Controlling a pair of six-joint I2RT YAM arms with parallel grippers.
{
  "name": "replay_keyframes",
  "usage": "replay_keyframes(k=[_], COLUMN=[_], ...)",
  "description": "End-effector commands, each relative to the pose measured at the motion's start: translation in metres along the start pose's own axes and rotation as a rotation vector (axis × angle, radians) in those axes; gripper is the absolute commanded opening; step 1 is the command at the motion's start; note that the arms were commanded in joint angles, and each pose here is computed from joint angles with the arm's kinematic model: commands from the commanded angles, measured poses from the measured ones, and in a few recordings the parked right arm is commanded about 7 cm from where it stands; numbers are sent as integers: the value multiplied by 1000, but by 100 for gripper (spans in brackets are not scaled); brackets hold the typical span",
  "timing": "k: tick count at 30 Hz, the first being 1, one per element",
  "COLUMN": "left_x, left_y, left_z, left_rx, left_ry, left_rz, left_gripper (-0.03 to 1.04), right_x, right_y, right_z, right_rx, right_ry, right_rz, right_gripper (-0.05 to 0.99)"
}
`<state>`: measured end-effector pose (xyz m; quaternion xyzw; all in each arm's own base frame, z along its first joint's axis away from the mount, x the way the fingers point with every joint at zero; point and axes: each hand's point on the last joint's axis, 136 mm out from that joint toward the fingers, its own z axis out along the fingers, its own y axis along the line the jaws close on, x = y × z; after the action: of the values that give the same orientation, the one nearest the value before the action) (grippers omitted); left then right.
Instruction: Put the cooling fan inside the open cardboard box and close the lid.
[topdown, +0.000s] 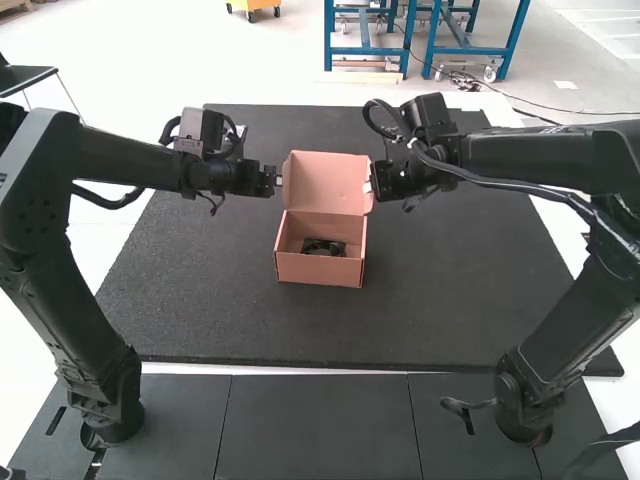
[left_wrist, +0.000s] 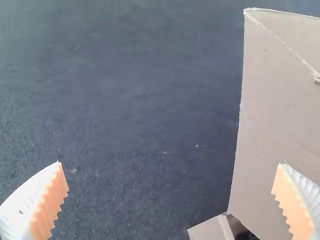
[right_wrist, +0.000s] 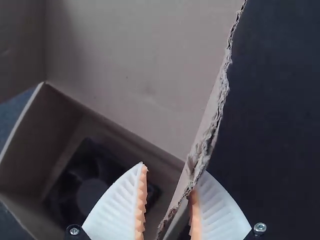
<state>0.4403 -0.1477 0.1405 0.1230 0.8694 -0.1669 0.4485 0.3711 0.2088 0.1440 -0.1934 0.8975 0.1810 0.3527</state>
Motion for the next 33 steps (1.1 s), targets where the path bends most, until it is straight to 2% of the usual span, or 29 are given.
replay_keyframes(k=[1,5,10,15,33], left_x=[-26,-25,-27,-32,-44], left_y=[-13,-15,-16,-16,-24], left_z=[-8,-8,-9,-11,-44], left_rx=[22,26,27,25,28], left_ry=[-62,-61,-64,-68,-68], left_rz=[16,13,16,13,13], left_gripper=[96,96,96,96,96], right_x=[-21,-23,-24,-24,0], right_y=[13,19,25,35,49], right_z=[-6,-6,-7,-7,-3], right_rx=[-32,-41,-52,-70,-86], right_ry=[-45,-50,-50,-45,41], right_rz=[-25,-30,-35,-47,-60], right_gripper=[22,19,5,-2,-2])
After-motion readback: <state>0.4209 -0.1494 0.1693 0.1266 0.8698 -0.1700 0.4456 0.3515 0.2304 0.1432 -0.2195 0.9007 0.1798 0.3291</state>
